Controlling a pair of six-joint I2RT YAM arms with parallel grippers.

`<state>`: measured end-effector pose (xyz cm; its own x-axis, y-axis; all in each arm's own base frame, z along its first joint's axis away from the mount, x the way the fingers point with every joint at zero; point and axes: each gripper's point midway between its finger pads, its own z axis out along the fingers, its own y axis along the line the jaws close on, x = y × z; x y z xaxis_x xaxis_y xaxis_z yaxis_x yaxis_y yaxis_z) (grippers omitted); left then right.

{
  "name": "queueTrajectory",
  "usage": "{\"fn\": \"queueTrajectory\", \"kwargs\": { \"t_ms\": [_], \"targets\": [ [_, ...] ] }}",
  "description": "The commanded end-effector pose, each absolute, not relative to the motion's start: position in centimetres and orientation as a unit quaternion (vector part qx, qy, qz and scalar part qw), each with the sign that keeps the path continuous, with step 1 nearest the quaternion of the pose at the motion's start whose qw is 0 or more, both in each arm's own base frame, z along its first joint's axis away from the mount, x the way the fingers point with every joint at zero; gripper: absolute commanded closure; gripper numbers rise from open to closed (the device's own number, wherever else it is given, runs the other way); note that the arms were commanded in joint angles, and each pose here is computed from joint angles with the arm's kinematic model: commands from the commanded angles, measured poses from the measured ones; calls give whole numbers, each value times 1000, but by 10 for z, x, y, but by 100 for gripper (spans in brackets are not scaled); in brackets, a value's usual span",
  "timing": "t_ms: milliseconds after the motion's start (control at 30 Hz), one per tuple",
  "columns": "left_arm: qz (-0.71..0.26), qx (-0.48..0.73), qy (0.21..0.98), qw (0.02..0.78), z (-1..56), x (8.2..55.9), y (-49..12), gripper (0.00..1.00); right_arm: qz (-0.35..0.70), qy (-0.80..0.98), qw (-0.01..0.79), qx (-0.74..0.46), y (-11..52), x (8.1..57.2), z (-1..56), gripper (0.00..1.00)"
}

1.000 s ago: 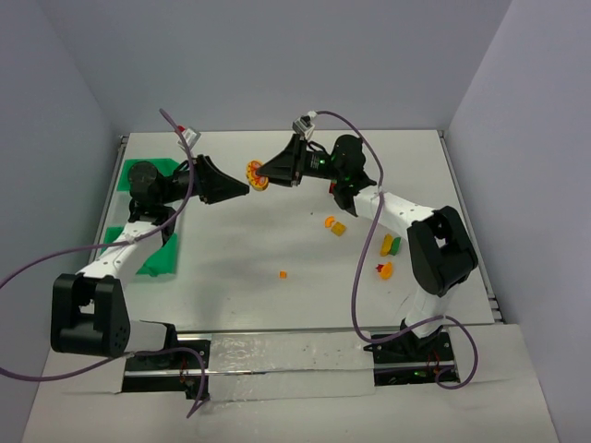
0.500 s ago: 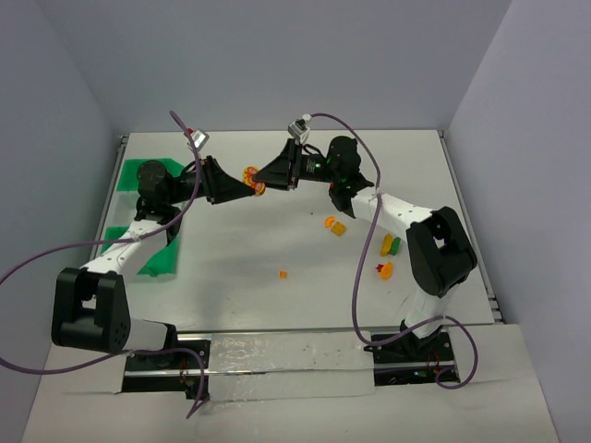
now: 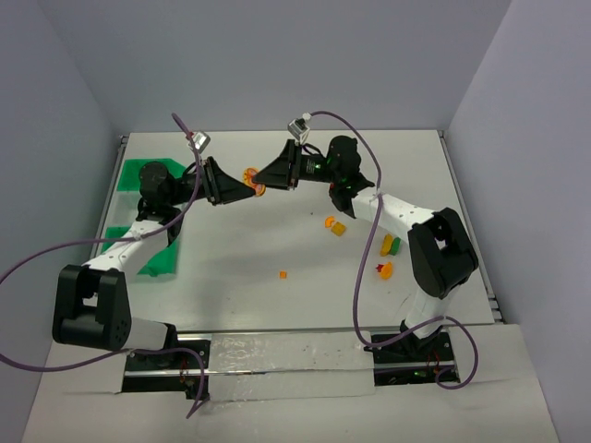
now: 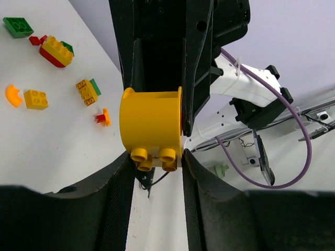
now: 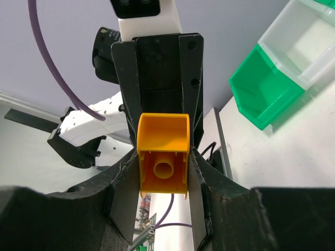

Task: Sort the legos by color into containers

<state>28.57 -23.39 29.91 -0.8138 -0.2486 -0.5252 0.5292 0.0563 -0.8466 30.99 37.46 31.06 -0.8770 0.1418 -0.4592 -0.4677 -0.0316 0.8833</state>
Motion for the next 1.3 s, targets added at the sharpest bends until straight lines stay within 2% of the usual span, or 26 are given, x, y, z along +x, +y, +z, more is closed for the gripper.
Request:
{"fn": "queueTrajectory", "kwargs": {
  "t_ms": [0, 33, 67, 200, 267, 367, 433, 533, 633, 733, 900, 1267],
  "targets": [
    [-659, 152, 649, 347, 314, 278, -231, 100, 701, 667, 213, -132, 378, 301, 319, 58],
    [-654, 153, 654, 348, 310, 278, -230, 100, 697, 674, 209, -128, 378, 302, 317, 40],
    [-648, 154, 660, 347, 306, 278, -229, 100, 694, 677, 209, -127, 378, 303, 317, 31],
    [-606, 151, 702, 343, 278, 279, -213, 100, 680, 687, 224, -123, 376, 309, 316, 7],
    [-580, 143, 723, 346, 265, 284, -198, 100, 671, 696, 230, -115, 373, 314, 313, 2],
    [-516, 111, 771, 357, 241, 299, -166, 100, 643, 718, 246, -107, 366, 327, 302, 0],
    [-439, 98, 805, 387, 223, 317, -131, 100, 621, 728, 270, -109, 359, 335, 301, 0],
    [-270, 40, 877, 396, 190, 348, -64, 100, 555, 764, 310, -111, 342, 352, 288, 0],
    [-118, 5, 912, 394, 175, 370, 0, 100, 477, 796, 348, -129, 323, 367, 272, 0],
    [-29, -3, 916, 401, 175, 382, 41, 100, 424, 810, 379, -144, 306, 373, 269, 0],
    [39, -24, 927, 373, 160, 396, 78, 100, 350, 831, 400, -162, 281, 379, 253, 0],
    [75, -54, 943, 319, 127, 392, 103, 98, 237, 870, 406, -147, 224, 397, 222, 0]
  ]
}}
